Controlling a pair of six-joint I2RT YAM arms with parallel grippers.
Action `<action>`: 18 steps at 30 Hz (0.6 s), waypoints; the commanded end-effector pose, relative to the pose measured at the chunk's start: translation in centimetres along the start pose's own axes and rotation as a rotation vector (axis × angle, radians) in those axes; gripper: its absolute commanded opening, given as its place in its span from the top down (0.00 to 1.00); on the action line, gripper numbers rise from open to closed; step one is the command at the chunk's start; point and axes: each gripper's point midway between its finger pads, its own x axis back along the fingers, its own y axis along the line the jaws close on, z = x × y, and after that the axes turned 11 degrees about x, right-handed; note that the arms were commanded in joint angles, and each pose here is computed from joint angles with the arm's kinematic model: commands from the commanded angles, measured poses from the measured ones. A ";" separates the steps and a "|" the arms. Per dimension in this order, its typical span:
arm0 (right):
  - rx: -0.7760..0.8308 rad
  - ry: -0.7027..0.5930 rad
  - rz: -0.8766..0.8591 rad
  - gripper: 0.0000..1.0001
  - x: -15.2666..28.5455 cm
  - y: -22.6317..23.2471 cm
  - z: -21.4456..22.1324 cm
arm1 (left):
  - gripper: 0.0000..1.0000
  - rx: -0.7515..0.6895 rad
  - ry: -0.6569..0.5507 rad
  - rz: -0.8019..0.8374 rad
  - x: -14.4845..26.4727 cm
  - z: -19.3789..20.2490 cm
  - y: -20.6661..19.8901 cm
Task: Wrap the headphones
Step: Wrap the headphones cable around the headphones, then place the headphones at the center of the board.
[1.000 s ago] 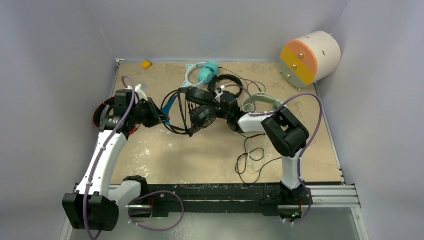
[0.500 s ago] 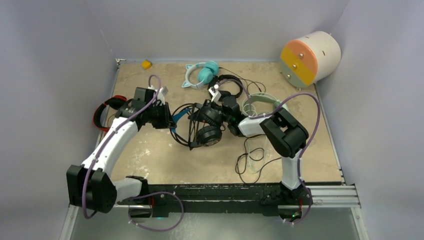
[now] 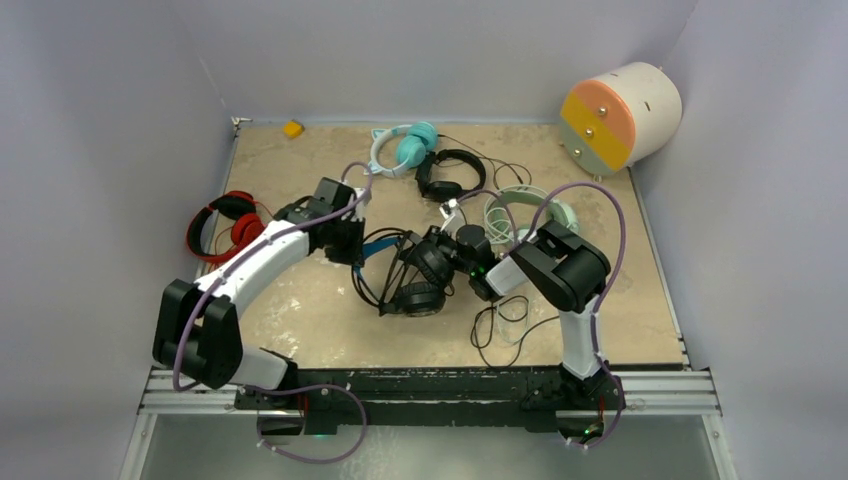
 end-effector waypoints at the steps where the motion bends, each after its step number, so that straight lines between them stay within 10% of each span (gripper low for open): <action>1: 0.031 -0.175 -0.066 1.00 0.0 1.1 -3.0 | 1.00 -0.176 -0.069 -0.158 -1.1 -1.3 1.1; 18: 0.159 -0.067 -0.053 1.00 0.1 -0.1 -0.6 | 1.00 -0.387 -0.050 -0.317 -2.8 0.1 2.9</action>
